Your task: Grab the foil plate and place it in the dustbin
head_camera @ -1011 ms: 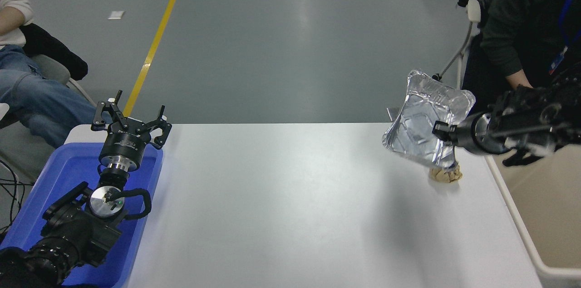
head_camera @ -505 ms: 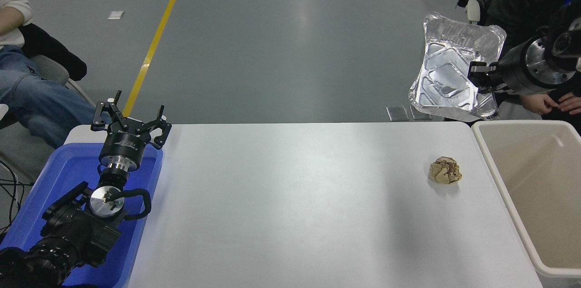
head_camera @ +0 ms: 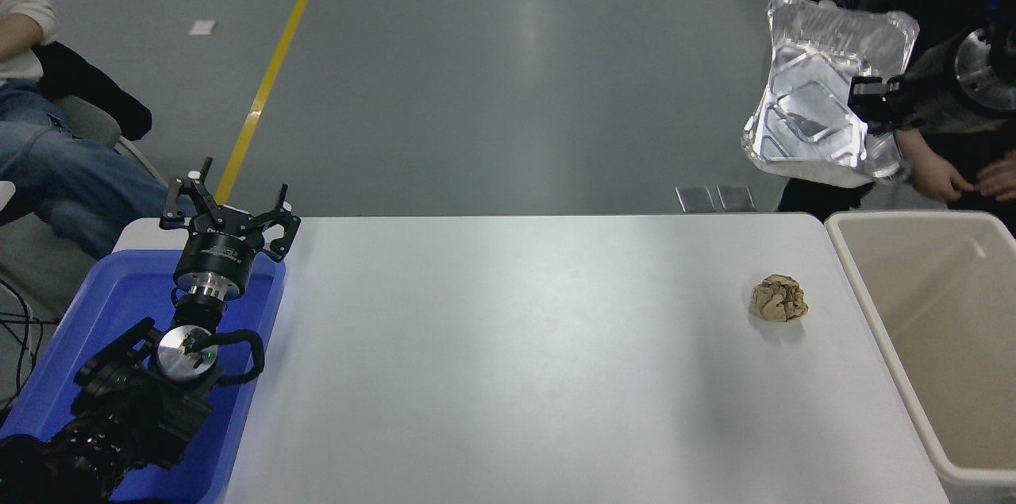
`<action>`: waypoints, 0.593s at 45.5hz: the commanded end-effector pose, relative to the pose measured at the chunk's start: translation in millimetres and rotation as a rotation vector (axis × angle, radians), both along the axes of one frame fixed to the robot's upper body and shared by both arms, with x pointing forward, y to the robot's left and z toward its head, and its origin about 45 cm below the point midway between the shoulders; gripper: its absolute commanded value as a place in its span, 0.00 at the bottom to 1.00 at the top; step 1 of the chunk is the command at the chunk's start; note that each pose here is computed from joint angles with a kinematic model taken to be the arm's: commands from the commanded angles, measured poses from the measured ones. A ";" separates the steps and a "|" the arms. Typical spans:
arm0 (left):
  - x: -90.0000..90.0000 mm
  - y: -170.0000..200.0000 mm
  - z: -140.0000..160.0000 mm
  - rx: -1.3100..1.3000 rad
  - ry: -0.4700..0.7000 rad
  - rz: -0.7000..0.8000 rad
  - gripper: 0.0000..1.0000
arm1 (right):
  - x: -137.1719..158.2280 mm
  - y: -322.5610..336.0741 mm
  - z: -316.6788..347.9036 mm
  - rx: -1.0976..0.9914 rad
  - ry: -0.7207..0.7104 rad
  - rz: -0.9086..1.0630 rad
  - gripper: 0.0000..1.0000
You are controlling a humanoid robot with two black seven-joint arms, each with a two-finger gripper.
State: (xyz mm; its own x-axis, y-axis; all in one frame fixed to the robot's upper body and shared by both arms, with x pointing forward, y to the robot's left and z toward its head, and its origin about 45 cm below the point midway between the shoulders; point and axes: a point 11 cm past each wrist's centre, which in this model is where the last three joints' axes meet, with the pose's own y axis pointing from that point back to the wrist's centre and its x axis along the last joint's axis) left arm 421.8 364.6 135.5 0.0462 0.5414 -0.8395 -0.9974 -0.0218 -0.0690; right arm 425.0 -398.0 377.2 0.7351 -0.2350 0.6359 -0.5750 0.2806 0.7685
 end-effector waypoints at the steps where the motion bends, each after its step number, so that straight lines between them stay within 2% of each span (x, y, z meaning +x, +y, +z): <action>1: -0.1 -0.3 -0.2 0.000 0.000 -0.001 0.99 | 10.1 -85.5 -31.2 -0.097 -0.050 -0.153 0.00; 11: -0.1 -0.3 -0.2 0.000 0.000 -0.001 0.99 | -5.1 -159.7 -69.6 -0.216 -0.096 -0.261 0.00; 19: -0.1 0.7 0.2 0.000 -0.001 0.001 0.99 | -37.3 -208.4 -97.4 -0.258 -0.160 -0.368 0.00; 27: 0.1 0.3 0.5 0.000 -0.001 0.000 0.99 | -66.8 -221.6 -156.0 -0.243 -0.178 -0.416 0.00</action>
State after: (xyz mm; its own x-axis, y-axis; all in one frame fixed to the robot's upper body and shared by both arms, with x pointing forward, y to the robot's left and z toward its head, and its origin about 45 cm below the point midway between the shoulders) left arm 421.8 364.6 135.6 0.0464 0.5410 -0.8397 -0.9973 -0.0222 -0.0694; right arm 400.7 -581.4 277.6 0.5502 -0.2968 0.7805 -0.5205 0.6089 0.5986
